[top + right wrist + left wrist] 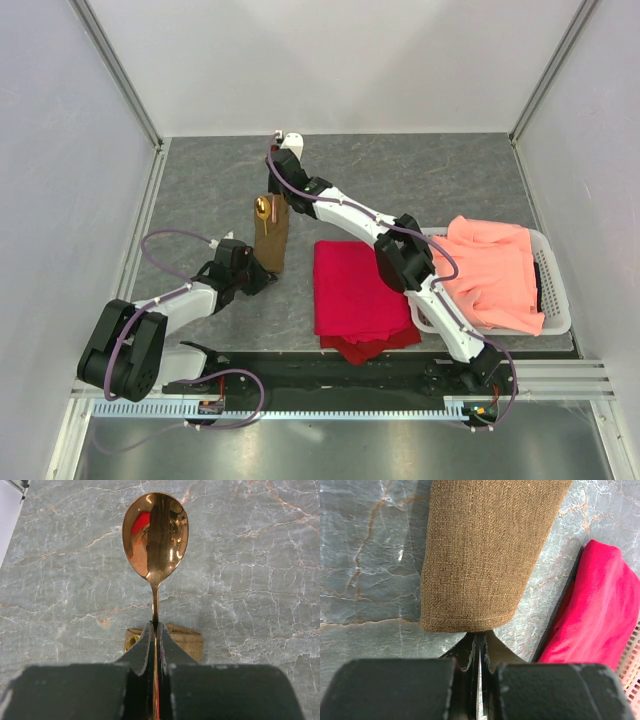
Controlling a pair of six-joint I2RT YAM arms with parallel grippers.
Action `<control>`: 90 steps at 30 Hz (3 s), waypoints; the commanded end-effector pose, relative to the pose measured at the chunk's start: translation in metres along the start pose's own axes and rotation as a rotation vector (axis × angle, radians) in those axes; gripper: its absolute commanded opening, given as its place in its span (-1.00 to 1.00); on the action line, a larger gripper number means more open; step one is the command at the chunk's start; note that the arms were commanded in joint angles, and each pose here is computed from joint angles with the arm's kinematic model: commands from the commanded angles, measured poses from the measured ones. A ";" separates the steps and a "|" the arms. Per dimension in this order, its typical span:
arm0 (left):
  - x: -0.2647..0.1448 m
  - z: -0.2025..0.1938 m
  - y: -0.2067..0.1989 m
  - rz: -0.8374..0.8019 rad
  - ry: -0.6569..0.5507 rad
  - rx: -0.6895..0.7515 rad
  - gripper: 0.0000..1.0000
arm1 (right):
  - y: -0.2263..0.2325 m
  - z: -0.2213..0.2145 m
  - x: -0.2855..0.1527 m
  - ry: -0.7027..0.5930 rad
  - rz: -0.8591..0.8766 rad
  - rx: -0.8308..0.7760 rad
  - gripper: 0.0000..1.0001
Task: Fold the napkin into a case and place the utensils inside
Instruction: Insert the spoon into the folded napkin.
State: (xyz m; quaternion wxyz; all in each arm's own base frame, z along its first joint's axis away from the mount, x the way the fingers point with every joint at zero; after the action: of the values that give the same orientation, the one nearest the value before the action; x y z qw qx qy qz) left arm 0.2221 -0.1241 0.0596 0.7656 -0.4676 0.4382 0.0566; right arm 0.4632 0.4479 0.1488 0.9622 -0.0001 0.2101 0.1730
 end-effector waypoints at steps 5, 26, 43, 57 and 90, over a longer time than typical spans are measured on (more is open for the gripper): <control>0.001 0.002 -0.007 -0.035 -0.005 -0.027 -0.96 | 0.005 0.002 0.007 -0.023 0.032 0.008 -1.00; 0.006 0.004 -0.010 -0.035 -0.011 -0.030 -0.96 | 0.003 -0.009 -0.011 0.091 0.044 0.066 -1.00; 0.012 0.004 -0.008 -0.024 -0.010 -0.039 -0.96 | 0.004 -0.020 -0.034 0.181 0.043 0.076 -1.00; 0.012 0.004 -0.009 -0.029 -0.009 -0.043 -0.96 | 0.009 -0.029 -0.051 0.249 0.067 0.082 -1.00; 0.009 0.003 -0.008 -0.043 -0.012 -0.057 -0.96 | 0.015 -0.053 -0.063 0.361 0.117 0.121 -0.77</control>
State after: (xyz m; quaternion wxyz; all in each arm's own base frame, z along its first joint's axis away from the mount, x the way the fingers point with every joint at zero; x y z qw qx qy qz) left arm 0.2318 -0.1311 0.0581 0.7570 -0.4880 0.4321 0.0455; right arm 0.3882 0.4329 0.0910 0.8921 0.0221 0.4062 0.1966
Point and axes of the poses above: each gripper's point midway between its finger pads, its own x axis out along the fingers, its own y axis along the line the jaws close on, z = x × y, the point moved 6 cm from there along -x, back along the fingers, and after that the axes turned 15 degrees about -x, right-handed, at the moved point
